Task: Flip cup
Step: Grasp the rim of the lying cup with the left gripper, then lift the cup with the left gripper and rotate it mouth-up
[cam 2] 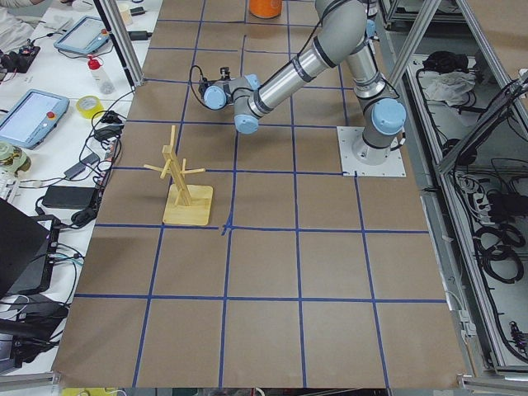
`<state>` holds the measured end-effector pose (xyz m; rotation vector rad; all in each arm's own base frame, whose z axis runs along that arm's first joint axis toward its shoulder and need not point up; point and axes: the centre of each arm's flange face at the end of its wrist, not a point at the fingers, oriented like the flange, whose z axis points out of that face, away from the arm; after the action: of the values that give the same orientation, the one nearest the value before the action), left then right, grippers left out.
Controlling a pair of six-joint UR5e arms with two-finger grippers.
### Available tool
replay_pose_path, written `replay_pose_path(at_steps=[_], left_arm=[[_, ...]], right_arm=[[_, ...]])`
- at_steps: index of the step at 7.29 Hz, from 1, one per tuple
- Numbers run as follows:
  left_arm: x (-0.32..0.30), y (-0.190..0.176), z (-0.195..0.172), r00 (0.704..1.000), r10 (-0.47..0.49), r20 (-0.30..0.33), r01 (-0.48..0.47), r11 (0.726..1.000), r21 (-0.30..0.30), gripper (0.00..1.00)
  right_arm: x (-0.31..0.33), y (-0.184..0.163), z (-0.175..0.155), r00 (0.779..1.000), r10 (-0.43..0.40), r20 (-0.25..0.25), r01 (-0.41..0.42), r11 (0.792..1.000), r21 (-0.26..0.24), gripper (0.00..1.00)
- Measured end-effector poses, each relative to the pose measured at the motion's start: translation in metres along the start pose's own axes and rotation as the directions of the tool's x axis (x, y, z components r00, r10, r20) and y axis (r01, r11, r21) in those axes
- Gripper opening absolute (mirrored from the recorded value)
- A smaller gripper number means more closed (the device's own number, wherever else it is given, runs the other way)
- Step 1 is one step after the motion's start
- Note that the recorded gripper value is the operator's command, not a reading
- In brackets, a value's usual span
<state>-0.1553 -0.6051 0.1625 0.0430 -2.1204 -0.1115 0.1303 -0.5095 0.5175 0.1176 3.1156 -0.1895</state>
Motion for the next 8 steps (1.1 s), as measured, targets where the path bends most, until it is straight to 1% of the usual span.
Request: replay_pose_path(at_steps=[1,3,4,7,8], left_arm=[[0.001,0.000,0.000,1.000,-0.018,-0.002,0.018,1.000,0.001,0.37],[0.005,-0.003,-0.002,0.999,-0.042,0.000,0.042,0.999,0.008,0.07],[0.010,-0.003,-0.005,0.997,-0.074,0.003,0.074,0.997,0.014,0.00],[0.020,-0.005,-0.012,0.984,-0.178,0.002,0.177,0.983,0.040,0.00],[0.024,-0.006,-0.014,0.982,-0.191,0.007,0.191,0.980,0.051,0.00]], right_arm=[[0.000,0.000,0.000,1.000,0.000,0.001,0.000,1.000,0.000,1.00],[0.000,0.000,0.000,1.000,0.000,0.001,0.000,1.000,0.000,1.00],[0.000,0.000,0.000,1.000,0.000,0.001,0.000,1.000,0.000,1.00],[0.000,0.000,0.001,1.000,0.001,0.000,-0.001,1.000,0.000,1.00],[0.000,-0.001,0.001,1.000,0.001,-0.001,-0.001,1.000,0.001,1.00]])
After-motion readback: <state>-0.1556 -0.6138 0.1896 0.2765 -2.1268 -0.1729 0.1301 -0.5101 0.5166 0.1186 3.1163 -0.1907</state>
